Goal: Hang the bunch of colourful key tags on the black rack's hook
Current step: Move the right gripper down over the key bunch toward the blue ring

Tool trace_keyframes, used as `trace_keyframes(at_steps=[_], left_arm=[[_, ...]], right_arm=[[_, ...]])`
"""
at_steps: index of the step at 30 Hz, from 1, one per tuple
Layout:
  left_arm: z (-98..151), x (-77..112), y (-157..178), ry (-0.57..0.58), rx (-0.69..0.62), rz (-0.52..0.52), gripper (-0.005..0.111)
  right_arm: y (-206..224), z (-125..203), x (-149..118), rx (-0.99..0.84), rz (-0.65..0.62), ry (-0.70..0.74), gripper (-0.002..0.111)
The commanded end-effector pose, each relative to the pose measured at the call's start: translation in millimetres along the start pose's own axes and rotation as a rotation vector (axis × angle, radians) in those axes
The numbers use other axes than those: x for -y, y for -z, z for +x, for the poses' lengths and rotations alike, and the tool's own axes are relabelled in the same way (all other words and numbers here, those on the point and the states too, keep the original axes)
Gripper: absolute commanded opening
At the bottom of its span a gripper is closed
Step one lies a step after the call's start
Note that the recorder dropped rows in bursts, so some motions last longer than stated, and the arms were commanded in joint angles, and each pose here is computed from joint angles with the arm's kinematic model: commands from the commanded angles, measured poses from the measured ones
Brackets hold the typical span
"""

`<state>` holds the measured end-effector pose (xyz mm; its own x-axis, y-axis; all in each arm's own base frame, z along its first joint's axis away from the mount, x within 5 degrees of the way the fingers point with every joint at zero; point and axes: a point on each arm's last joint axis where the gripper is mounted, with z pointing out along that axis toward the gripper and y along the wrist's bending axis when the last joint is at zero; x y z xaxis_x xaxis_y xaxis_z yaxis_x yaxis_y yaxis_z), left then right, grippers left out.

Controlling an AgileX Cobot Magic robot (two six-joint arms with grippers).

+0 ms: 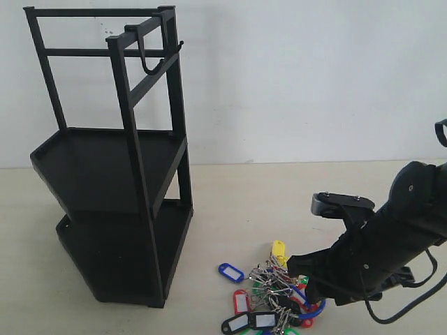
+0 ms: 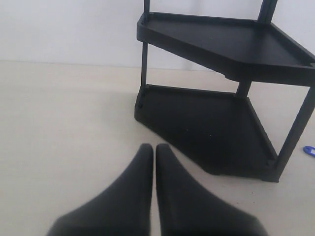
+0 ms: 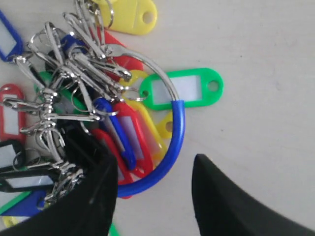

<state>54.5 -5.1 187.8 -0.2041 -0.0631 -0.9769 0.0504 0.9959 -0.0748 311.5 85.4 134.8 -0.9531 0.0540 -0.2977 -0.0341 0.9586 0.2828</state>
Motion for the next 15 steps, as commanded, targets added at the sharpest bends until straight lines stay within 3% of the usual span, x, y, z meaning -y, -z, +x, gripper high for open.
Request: trace_keyframes(at_steps=[1, 10, 15], left_arm=[[0.5, -0.3, -0.1, -0.008, 0.003, -0.003, 0.004], [0.5, -0.3, -0.1, -0.008, 0.003, -0.003, 0.004], [0.5, -0.3, -0.1, -0.008, 0.003, -0.003, 0.004]], right_arm=[[-1.3, -3.1, -0.5, 0.023, 0.001, -0.002, 0.046], [-10.6, -0.3, -0.8, 0.002, 0.008, 0.0, 0.046], [-14.5, 1.1, -14.3, 0.032, 0.005, 0.036, 0.046]])
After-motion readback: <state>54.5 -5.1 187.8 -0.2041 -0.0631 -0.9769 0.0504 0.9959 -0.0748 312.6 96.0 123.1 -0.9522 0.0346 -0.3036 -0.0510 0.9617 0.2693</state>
